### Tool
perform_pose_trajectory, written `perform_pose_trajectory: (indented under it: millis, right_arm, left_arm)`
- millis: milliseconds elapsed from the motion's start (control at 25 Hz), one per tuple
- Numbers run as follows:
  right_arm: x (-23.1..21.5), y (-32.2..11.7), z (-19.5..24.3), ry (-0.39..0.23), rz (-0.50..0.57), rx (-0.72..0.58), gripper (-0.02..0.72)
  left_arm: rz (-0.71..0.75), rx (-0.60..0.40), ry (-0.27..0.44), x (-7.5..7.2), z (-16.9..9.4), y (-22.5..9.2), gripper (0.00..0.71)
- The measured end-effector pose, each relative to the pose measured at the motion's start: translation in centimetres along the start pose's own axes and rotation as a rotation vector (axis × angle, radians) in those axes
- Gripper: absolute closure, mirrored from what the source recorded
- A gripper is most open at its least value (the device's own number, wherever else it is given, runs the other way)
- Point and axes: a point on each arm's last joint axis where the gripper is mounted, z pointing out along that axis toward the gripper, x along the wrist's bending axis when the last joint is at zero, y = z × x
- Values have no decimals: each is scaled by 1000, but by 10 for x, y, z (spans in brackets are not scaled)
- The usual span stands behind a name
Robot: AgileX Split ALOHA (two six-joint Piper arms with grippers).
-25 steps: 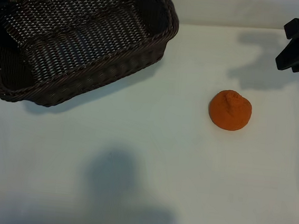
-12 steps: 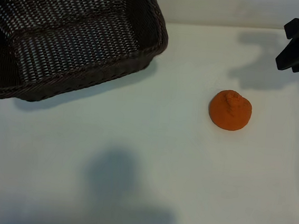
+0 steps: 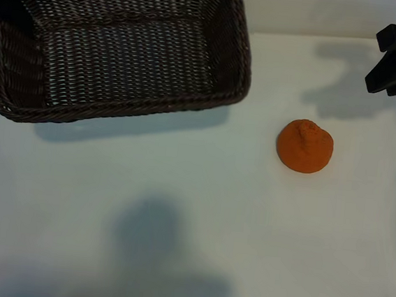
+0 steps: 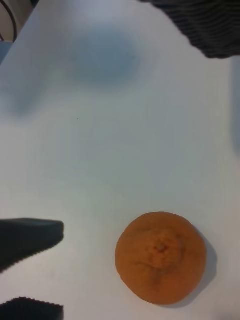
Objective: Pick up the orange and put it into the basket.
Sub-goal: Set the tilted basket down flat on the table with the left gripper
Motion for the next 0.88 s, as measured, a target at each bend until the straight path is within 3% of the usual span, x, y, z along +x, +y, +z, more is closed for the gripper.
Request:
perform_pose_trajectory:
  millis: [480, 880]
  right_arm:
    - [0, 0, 0, 0, 0, 0, 379]
    - [0, 0, 0, 0, -1, 0, 379]
  left_arm:
    - [145, 61, 18, -37, 23, -2, 530]
    - [86, 202, 10, -30, 81, 6, 530]
